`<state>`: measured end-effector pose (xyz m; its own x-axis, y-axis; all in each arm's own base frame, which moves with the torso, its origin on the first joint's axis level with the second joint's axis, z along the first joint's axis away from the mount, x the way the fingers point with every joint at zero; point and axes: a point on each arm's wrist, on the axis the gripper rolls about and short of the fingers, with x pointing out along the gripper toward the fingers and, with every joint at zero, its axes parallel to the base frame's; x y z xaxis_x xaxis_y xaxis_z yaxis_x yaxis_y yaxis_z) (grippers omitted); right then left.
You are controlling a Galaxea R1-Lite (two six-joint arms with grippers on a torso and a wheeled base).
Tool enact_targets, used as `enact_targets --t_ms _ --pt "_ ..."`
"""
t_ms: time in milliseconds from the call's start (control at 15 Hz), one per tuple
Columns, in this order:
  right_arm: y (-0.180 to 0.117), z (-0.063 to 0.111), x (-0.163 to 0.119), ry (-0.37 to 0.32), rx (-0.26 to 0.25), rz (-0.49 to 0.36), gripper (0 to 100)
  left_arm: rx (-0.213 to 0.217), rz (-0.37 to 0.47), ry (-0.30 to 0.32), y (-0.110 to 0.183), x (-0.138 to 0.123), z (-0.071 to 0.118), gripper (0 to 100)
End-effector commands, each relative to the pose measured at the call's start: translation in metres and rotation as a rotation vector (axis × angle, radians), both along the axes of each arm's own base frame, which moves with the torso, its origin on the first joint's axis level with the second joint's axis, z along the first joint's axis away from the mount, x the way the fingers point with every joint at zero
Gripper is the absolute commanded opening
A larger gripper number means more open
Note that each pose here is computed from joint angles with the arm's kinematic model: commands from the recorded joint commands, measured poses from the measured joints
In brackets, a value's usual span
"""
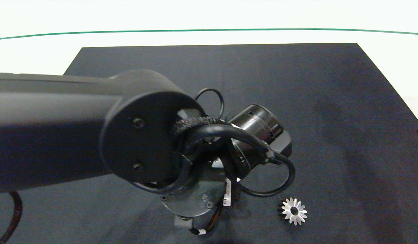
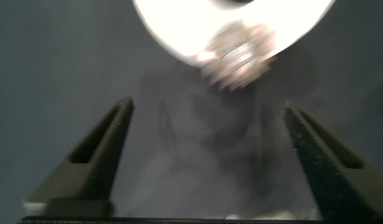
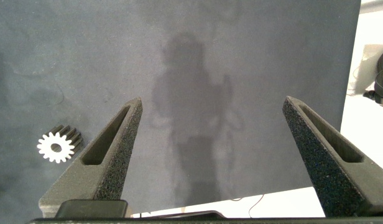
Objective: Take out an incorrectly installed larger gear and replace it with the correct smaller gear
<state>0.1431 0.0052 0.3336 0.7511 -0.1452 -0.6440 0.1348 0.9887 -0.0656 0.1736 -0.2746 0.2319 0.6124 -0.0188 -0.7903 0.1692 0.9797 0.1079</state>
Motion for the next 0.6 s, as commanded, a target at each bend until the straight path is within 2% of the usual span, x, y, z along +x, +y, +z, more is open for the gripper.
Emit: enact_targets --t_ms 67,267,400,600 --pt "0.0 -0.001 0.001 0.01 0.001 -0.001 91 -0.031 0.123 0.001 0.057 -0.012 0.039 100" --pt "0.001 -0.006 0.004 0.032 0.0 0.009 91 -0.102 0.214 -0.047 0.118 -0.029 0.079 100" --pt "0.005 -0.011 0.005 0.055 -0.005 0.034 91 -0.113 0.259 -0.056 0.149 -0.046 0.092 100" --pt "0.011 -0.022 0.005 0.103 -0.021 0.084 91 -0.149 0.314 -0.08 0.184 -0.069 0.096 100"
